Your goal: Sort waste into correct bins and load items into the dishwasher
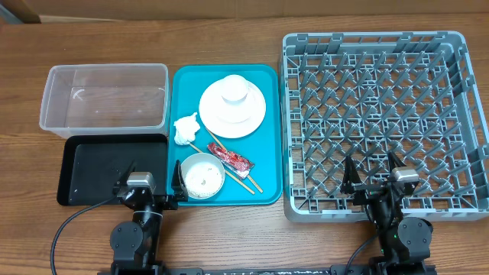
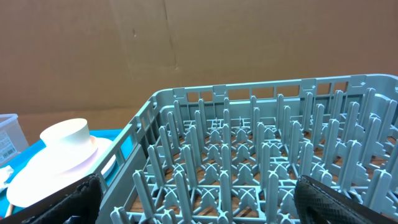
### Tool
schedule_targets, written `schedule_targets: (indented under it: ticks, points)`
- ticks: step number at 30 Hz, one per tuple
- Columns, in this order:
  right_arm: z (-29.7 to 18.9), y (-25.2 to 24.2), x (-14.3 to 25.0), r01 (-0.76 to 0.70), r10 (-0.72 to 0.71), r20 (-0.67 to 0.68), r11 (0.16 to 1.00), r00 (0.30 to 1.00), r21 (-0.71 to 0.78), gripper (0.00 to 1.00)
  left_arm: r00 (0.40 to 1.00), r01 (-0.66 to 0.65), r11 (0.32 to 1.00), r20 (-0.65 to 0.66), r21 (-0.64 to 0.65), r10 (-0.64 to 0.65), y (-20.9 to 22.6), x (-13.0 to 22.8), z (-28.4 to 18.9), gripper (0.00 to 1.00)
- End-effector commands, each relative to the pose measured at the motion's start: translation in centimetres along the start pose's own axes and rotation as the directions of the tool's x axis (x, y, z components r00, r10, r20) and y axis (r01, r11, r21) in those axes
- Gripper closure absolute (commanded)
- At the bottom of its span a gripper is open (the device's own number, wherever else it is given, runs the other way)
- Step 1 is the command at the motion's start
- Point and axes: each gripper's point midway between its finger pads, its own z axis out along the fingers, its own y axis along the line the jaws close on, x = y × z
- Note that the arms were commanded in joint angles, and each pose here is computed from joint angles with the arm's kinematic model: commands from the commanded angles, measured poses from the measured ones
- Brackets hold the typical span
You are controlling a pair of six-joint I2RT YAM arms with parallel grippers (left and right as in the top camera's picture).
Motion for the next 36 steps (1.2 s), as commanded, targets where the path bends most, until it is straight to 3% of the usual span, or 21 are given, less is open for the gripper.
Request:
schedule_targets:
  ticks: [1, 7, 11, 15, 19, 23, 36]
  points:
    - [0.0, 0.0, 0.1, -0.007, 0.007, 0.006, 1.000, 1.000, 0.000, 0.00, 1.000, -0.019, 1.000, 0.006, 0.006, 0.019, 0.0, 0.0, 0.0, 0.00]
    - [0.0, 0.0, 0.1, -0.007, 0.007, 0.006, 1.000, 1.000, 0.000, 0.00, 1.000, -0.002, 1.000, 0.006, 0.023, 0.002, -0.3, 0.0, 0.0, 0.00]
    - [0.0, 0.0, 0.1, -0.007, 0.007, 0.006, 1.000, 1.000, 0.000, 0.00, 0.983, 0.183, 0.980, -0.010, 0.082, -0.183, -1.4, -0.1, -0.1, 0.00]
    - [0.0, 0.0, 0.1, -0.007, 0.007, 0.006, 1.000, 1.000, -0.001, 0.00, 0.919, 0.394, 0.915, -0.032, 0.087, -0.393, -1.5, -0.1, -0.1, 0.00]
    - [0.0, 0.0, 0.1, -0.007, 0.007, 0.006, 1.000, 1.000, 0.000, 0.00, 0.906, 0.423, 0.901, -0.039, 0.093, -0.421, -1.7, -0.1, -0.1, 0.00]
    - [0.0, 0.0, 0.1, -0.007, 0.007, 0.006, 1.000, 1.000, 0.000, 0.00, 0.856, 0.517, 0.844, -0.085, 0.142, -0.510, -2.8, -0.1, -0.3, 0.00]
    - [0.0, 0.0, 0.1, -0.007, 0.007, 0.006, 1.000, 1.000, 0.000, 0.00, 0.856, 0.516, 0.718, -0.312, 0.468, -0.412, -9.7, 0.2, -3.1, 0.00]
